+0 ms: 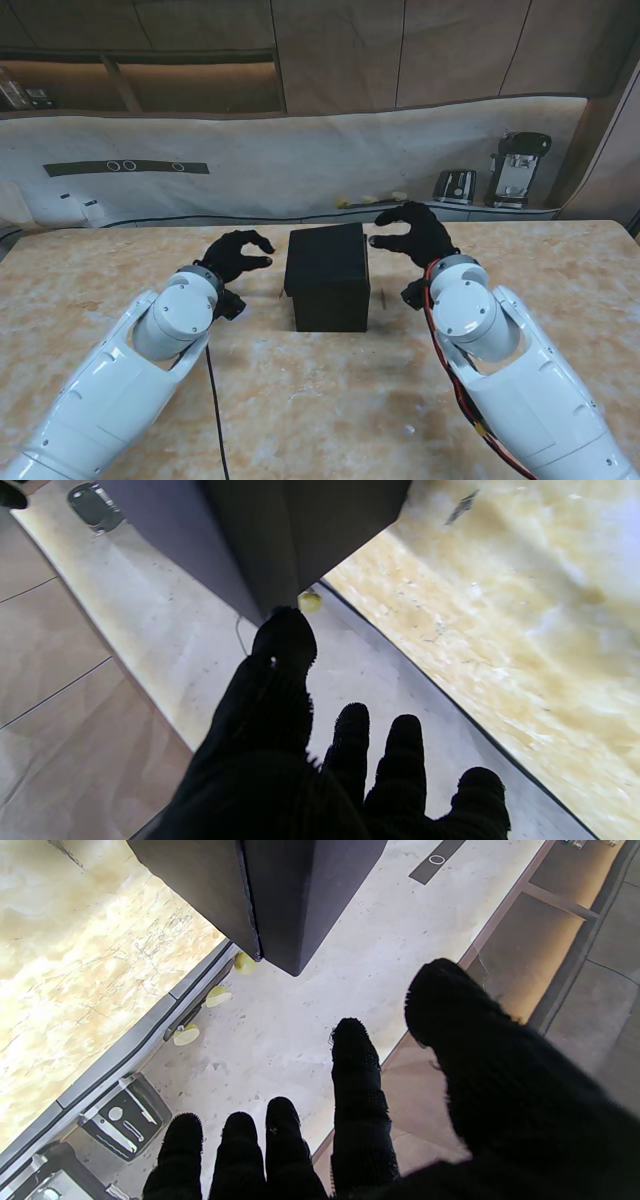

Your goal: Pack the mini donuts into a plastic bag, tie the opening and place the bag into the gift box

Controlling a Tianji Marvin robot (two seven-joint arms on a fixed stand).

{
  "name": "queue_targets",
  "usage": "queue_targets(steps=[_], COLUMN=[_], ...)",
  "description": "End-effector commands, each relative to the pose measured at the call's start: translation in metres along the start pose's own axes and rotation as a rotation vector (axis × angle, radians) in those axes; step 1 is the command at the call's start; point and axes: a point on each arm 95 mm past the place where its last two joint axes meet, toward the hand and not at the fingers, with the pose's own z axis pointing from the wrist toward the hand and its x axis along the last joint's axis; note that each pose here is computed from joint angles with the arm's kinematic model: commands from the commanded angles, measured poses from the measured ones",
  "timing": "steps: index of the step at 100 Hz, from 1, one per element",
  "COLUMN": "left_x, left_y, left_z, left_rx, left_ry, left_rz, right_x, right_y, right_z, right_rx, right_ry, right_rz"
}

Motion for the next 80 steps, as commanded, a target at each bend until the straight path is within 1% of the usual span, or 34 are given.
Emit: queue_targets(steps=[1, 12, 28, 53, 80], left_x=[-0.007, -0.009, -0.007, 0.004, 0.01], left_y=[0.006, 0.011, 0.019, 0.027, 0.029], left_z=[0.001, 0.003, 0.008, 0.015, 0.014], left_rx=[-0.027, -0.051, -0.078, -0.096, -0.093], left_ry=[-0.031, -0.053, -0.056, -0.035, -0.017], left_rz=[0.007, 0.017, 0.014, -0.01, -0.024], right_x=[-0.002, -0.003, -0.005, -0.01, -0.013], right_y=[-0.005, -0.006, -0.006, -0.004, -0.006], right_z=[-0.002, -0.002, -0.004, -0.006, -0.007], right_rx=[0.019, 0.022, 0.021, 0.018, 0.021], right_ry=[0.001, 0.0, -0.004, -0.013, -0.025], right_rz=[0.0, -0.004, -0.005, -0.015, -0.013])
